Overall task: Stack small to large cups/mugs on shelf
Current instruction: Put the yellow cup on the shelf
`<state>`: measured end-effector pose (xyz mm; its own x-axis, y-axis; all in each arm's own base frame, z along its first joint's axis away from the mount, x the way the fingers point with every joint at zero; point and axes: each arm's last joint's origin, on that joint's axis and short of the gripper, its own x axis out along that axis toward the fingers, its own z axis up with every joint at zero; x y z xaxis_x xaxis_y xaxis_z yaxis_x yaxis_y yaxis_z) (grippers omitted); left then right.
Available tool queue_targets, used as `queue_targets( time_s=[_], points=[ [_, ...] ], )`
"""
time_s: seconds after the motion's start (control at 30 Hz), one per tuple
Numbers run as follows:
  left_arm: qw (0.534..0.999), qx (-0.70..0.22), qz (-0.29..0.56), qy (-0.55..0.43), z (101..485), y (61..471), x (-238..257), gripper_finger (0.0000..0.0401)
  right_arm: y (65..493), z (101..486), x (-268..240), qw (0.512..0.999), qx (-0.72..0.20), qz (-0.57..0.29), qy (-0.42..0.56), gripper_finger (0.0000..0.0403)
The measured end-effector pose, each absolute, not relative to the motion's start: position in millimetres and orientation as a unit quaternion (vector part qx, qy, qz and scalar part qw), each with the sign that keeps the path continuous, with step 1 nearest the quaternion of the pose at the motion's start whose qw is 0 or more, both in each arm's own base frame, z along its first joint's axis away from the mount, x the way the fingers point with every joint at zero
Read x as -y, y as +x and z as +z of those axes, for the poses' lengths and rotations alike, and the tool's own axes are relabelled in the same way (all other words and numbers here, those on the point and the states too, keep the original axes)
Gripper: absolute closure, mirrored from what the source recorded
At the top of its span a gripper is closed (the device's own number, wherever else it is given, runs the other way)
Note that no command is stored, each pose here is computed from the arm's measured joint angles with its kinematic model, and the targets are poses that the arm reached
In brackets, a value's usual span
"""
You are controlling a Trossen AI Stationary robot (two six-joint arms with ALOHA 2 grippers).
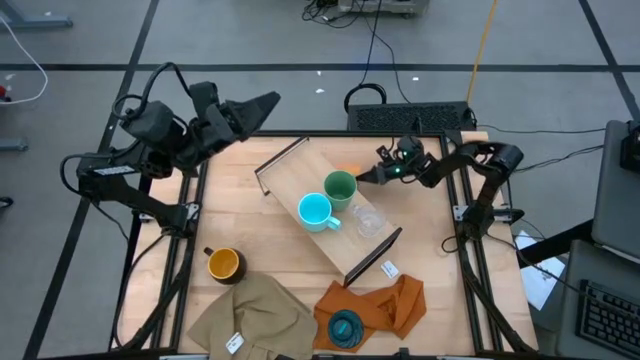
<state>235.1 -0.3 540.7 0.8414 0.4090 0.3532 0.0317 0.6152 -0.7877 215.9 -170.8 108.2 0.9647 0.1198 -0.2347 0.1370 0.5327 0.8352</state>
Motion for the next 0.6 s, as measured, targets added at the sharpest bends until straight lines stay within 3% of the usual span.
queue_targets(
  time_s=[0.3,0.6],
  points=[
    [0.869,0.248,0.114,-0.412,539.0,235.9,0.5,0.0199,180.0,156.6,182.1,0.883,-0.113,-0.032,0.454,0.0402],
    [0.897,0.192,0.149,-0.369,528.2,239.4,-1.2,0.0199,136.6,217.5,154.9,0.910,-0.088,-0.060,0.400,0.0402]
  ],
)
